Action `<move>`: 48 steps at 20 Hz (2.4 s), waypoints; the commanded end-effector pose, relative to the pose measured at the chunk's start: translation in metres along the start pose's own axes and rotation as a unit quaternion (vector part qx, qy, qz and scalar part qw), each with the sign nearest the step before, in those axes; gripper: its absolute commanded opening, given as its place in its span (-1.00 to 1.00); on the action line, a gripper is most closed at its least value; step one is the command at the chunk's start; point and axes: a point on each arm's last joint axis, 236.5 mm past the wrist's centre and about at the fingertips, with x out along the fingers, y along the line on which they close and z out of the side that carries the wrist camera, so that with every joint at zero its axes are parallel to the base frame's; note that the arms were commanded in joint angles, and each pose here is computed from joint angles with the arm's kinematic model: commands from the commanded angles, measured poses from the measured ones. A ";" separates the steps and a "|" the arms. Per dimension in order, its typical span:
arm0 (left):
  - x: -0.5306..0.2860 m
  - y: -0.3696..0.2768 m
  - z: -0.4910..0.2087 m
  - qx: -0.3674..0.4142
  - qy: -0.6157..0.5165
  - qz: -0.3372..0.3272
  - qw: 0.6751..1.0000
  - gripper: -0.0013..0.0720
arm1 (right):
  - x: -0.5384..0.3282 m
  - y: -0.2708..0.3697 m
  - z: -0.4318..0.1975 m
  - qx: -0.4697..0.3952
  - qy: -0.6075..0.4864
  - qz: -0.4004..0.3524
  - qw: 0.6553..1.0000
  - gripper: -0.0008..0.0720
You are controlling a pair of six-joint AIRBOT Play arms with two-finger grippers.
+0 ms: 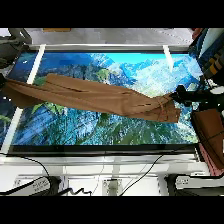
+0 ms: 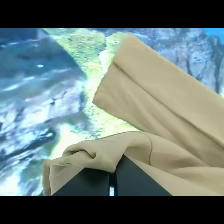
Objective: Fold the clothes and pants, and hang the long-sleeved shirts on hangers.
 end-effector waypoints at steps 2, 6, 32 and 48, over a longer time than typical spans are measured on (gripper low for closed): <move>-0.021 0.029 -0.028 0.031 0.060 0.040 0.997 -0.93 | -0.073 -0.011 -0.051 -0.116 0.101 -0.109 0.982 -0.88; -0.033 0.064 -0.073 0.104 0.157 0.095 0.978 -0.93 | -0.134 0.010 -0.086 -0.160 0.077 -0.145 0.973 -0.88; 0.115 -0.042 0.048 0.031 -0.205 0.046 0.977 -0.94 | -0.115 -0.047 -0.050 0.168 -0.340 -0.063 0.923 -0.88; 0.158 -0.109 -0.003 0.045 -0.110 -0.025 0.993 0.93 | -0.055 -0.086 -0.017 0.149 -0.293 -0.101 0.939 0.53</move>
